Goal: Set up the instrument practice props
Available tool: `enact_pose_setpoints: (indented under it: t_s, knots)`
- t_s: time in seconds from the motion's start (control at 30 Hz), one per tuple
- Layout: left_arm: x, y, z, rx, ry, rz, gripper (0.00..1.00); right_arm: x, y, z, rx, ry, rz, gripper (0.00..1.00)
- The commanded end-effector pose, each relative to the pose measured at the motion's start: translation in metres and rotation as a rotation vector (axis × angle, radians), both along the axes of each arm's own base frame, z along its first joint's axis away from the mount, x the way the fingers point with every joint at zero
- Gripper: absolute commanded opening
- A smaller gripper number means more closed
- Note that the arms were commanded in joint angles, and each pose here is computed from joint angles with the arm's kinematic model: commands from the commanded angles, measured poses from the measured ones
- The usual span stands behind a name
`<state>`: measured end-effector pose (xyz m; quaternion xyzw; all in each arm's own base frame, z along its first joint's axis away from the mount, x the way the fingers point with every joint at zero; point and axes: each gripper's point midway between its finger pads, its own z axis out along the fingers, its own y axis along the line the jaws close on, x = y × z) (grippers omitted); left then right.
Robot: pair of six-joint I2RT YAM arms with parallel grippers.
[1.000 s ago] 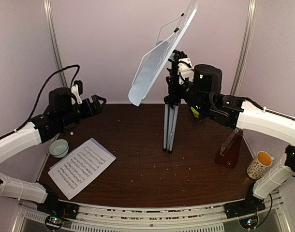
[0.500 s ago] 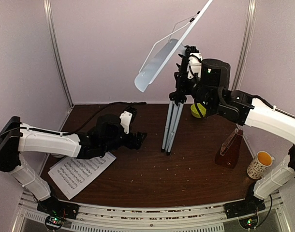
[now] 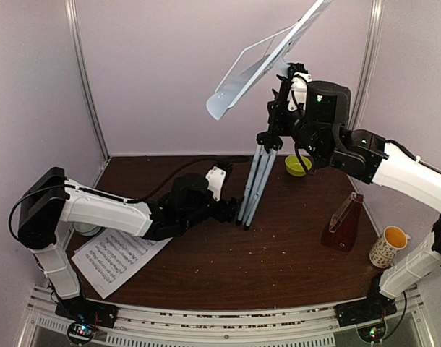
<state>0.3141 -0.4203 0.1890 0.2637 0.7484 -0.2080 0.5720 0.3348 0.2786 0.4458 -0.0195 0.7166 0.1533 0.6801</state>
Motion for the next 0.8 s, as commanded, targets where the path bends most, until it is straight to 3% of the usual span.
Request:
enact_pose_setpoints:
  t_s: [0.0, 0.47, 0.77]
  knots:
    - [0.008, -0.011, 0.031, -0.065, -0.09, 0.023, 0.74, -0.03, -0.048, 0.112, 0.361, -0.207, -0.037, 0.0]
    - [-0.002, -0.02, 0.023, -0.121, -0.145, -0.004, 0.73, -0.03, -0.052, 0.107, 0.375, -0.196, -0.083, 0.0]
    - [0.023, -0.009, 0.012, -0.016, -0.169, 0.157, 0.64, -0.034, -0.053, 0.106, 0.397, -0.185, -0.08, 0.0]
